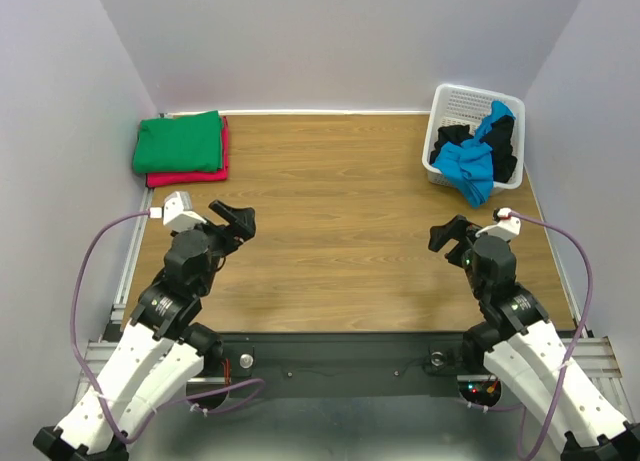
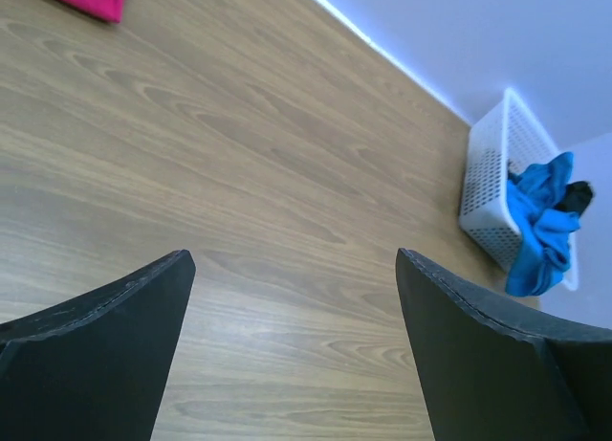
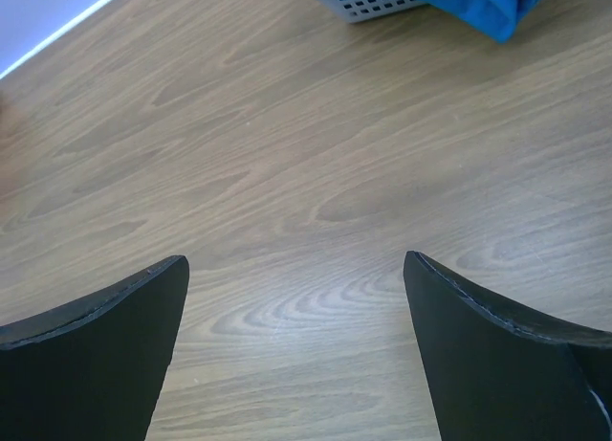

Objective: Fold and stack the t-shirts
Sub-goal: Grab the tshirt from the pile

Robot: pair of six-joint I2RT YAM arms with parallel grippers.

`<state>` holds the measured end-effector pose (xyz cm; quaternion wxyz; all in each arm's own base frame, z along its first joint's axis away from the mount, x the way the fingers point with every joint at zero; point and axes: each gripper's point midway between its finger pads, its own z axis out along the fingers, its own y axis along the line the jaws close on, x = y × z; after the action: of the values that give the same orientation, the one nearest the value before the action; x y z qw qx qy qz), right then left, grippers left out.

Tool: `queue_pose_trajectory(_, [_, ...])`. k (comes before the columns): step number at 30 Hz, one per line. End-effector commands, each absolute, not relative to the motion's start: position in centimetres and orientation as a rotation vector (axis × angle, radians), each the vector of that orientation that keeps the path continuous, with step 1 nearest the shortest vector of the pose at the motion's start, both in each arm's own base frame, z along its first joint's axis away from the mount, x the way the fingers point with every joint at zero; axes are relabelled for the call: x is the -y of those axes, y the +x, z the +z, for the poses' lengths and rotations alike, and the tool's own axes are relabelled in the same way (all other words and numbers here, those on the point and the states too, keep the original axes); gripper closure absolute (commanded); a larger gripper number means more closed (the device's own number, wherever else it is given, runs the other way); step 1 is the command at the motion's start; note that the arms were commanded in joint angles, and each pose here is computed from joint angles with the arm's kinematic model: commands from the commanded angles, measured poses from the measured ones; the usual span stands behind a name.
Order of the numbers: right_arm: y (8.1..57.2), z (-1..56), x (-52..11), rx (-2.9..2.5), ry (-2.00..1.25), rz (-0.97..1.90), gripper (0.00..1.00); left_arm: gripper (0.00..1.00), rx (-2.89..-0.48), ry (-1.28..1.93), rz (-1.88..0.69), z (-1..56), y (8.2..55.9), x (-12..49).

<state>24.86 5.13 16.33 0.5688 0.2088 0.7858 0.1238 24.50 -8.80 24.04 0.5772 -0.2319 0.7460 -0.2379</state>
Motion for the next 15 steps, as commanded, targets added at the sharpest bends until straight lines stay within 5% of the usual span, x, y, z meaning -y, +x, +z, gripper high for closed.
queue_pose_trajectory(1, [25.4, 18.1, -5.4, -1.767, 0.474, 0.334, 0.00, 0.01, -1.754, -0.526, -0.551, 24.6, 25.3, 9.4])
queue_pose_trajectory(10, [25.6, 19.1, -4.4, -1.702, 0.543, 0.319, 0.00, 0.01, -1.748, -0.460, -0.643, 24.2, 25.3, 11.1])
queue_pose_trajectory(15, [27.6, 24.2, -4.1, -1.660, 0.559, 0.265, 0.00, 0.01, -1.679, -0.434, -0.705, 25.8, 24.8, 11.3])
